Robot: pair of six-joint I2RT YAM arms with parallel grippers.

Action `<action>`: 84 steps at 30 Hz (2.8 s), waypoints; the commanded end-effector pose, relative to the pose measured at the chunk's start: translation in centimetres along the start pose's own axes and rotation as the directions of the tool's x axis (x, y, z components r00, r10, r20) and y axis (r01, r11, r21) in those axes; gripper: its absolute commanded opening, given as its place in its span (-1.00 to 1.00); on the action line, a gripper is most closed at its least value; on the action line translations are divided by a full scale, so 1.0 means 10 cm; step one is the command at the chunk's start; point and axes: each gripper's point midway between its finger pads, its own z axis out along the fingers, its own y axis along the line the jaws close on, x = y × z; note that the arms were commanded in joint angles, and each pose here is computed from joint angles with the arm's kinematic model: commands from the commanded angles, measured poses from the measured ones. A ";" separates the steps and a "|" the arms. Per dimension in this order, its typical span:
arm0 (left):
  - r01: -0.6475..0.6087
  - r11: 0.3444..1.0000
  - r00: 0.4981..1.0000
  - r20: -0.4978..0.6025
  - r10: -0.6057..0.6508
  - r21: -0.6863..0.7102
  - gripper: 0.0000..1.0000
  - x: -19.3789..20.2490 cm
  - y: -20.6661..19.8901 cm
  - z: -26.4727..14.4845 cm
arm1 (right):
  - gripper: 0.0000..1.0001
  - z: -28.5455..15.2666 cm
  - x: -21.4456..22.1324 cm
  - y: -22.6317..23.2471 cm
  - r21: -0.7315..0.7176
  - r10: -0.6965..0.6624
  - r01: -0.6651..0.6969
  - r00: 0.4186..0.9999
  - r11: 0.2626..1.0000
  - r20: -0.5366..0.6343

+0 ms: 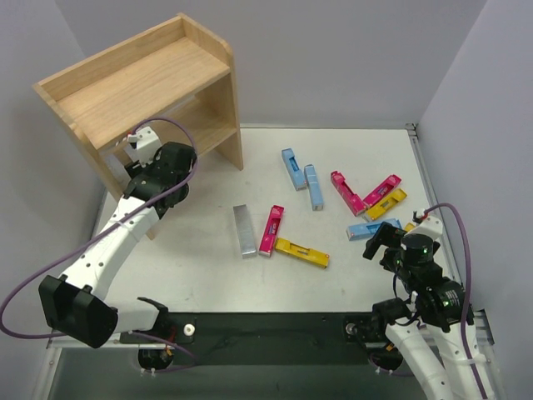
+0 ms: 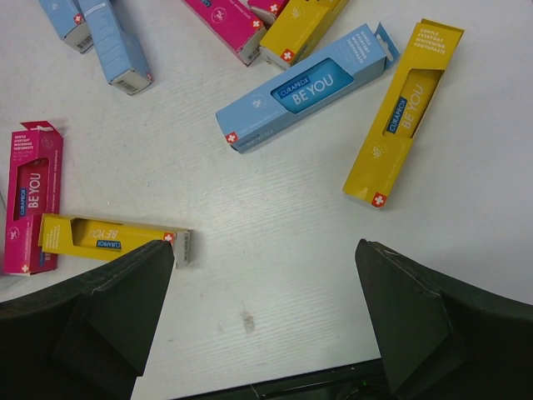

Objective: Place and organize the toothpastes onto the shelf
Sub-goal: Place the toothpaste on the shelf, then adjust the toothpaste on the shelf.

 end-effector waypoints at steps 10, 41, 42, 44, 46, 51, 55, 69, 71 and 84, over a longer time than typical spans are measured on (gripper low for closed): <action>0.036 0.992 0.997 0.068 -0.045 0.122 0.50 -0.51 -0.04 -0.45 | 0.96 0.04 0.01 0.06 -0.018 -0.019 0.018 1.000 1.000 -0.018; -0.796 0.592 0.577 0.136 0.805 -0.129 -0.01 -0.58 -0.68 0.16 | 0.87 0.01 0.02 0.06 -0.040 -0.003 0.003 1.000 0.999 0.005; -0.797 0.590 0.577 0.125 0.807 -0.128 -0.02 -0.58 -0.65 0.22 | 0.87 0.01 0.02 0.06 -0.039 -0.003 0.003 1.000 0.999 0.004; -0.809 0.572 0.564 0.096 0.820 -0.134 -0.03 -0.53 -0.61 0.30 | 0.87 0.01 0.02 0.06 -0.040 -0.004 0.004 1.000 0.999 0.002; -0.814 0.564 0.560 0.071 0.825 -0.140 -0.02 -0.51 -0.55 0.38 | 0.87 0.01 0.02 0.06 -0.038 -0.005 0.005 1.000 0.999 0.001; -0.834 0.536 0.537 0.034 0.843 -0.129 -0.02 -0.42 -0.49 0.48 | 0.87 0.01 0.02 0.07 -0.041 -0.004 0.004 1.000 0.999 0.000; -0.860 0.491 0.498 -0.019 0.867 -0.136 -0.02 -0.33 -0.37 0.57 | 0.87 0.01 0.02 0.07 -0.042 -0.007 0.007 1.000 0.999 -0.001; -0.877 0.450 0.471 -0.119 0.874 -0.169 -0.02 -0.34 0.06 0.84 | 0.87 0.02 0.03 0.07 -0.043 -0.009 0.009 1.000 0.999 -0.006; -0.881 0.440 0.462 -0.123 0.878 -0.171 -0.01 -0.34 0.08 0.84 | 0.87 0.02 0.04 0.07 -0.041 -0.010 0.010 1.000 0.999 -0.010; -0.858 0.489 0.495 0.000 0.869 -0.159 0.30 -0.64 -0.35 0.41 | 0.87 0.05 0.06 0.08 -0.038 -0.021 0.020 0.999 0.999 -0.025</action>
